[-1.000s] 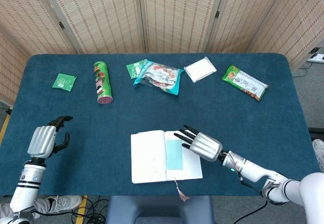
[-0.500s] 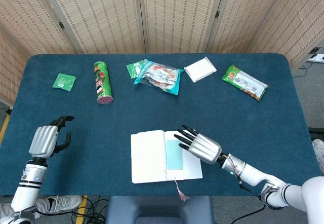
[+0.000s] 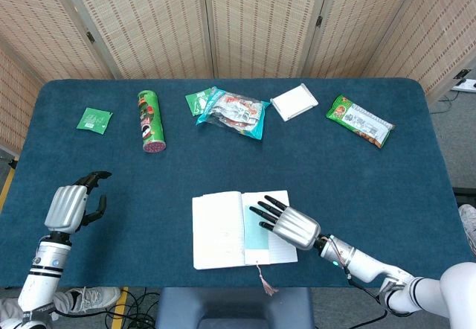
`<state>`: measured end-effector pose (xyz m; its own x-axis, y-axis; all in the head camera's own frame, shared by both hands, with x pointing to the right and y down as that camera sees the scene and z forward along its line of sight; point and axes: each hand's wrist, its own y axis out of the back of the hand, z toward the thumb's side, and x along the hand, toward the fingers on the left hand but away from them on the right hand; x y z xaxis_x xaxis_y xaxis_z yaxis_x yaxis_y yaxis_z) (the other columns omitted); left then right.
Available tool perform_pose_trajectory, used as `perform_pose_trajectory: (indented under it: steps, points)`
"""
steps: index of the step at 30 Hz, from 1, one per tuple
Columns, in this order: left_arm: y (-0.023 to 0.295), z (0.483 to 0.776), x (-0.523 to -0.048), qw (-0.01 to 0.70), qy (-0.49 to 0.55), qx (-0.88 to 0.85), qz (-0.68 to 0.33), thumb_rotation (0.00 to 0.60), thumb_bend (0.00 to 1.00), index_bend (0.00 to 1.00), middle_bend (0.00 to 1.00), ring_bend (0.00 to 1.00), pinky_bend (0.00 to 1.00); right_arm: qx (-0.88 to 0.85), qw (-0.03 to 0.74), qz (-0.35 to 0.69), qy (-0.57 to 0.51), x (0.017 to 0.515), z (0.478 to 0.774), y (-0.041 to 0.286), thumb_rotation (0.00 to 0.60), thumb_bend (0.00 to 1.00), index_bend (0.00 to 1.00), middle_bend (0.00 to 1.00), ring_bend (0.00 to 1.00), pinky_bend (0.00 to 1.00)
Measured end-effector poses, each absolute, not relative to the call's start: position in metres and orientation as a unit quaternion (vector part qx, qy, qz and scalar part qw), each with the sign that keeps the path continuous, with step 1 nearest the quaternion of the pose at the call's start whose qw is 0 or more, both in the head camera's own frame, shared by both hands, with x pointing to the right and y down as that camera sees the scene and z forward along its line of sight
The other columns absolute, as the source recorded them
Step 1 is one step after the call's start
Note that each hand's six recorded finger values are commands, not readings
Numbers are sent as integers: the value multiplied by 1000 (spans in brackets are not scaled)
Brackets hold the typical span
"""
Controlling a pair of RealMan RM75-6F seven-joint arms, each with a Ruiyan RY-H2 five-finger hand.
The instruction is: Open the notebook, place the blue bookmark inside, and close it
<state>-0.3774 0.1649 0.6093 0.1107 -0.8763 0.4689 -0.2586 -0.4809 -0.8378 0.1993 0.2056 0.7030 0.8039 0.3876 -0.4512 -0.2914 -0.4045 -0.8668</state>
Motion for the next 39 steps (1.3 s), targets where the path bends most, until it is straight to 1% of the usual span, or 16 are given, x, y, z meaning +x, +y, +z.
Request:
perform_pose_trajectory:
  steps: [18,39]
  points:
    - [166,610,-382,293,417,-682,-525,600,584,257,308,378,673,-778,542,318,-26,186,730,218,600,800,292,0,0,0]
    - [166,611,-384,293,418,-680,-526,600,584,258,307,378,673,-776,555,300,-16,180,733,220,600,798,292,0,0,0]
